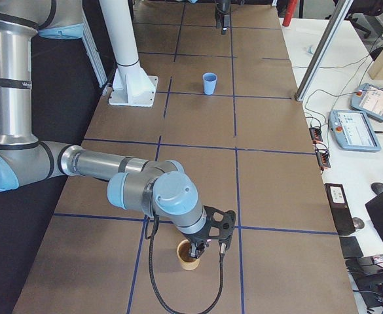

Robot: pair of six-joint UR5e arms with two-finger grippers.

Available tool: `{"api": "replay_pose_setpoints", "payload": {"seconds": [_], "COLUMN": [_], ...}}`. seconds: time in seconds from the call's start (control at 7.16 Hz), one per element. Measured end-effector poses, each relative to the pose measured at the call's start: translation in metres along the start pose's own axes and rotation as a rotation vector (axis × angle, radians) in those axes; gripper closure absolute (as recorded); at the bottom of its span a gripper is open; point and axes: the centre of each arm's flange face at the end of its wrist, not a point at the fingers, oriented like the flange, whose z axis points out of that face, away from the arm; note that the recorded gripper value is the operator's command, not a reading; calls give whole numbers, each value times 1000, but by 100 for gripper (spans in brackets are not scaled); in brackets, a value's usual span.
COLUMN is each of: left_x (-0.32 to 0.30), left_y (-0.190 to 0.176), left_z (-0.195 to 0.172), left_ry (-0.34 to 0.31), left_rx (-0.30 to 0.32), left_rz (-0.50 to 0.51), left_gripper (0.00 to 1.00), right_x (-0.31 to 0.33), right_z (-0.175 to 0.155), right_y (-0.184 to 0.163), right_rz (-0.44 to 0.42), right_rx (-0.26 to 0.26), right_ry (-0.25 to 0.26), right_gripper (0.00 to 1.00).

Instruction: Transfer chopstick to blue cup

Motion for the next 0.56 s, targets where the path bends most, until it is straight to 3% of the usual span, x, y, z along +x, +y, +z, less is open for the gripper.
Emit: {"api": "replay_pose_setpoints", "payload": {"seconds": [0.28, 0.56], "left_x": [-26, -80], "left_y": [0, -19], "left_z": [-11, -18], "left_ry": [4, -32], "left_rx": [19, 49], "left_rz": [37, 136], "left_gripper": [0, 0], "right_x": [-67, -167], "right_z": [-57, -133], "right_y": [5, -32], "right_rz": [0, -6], "right_rx": [-30, -77], "right_ry": [1, 1], "right_gripper": [100, 100]}}
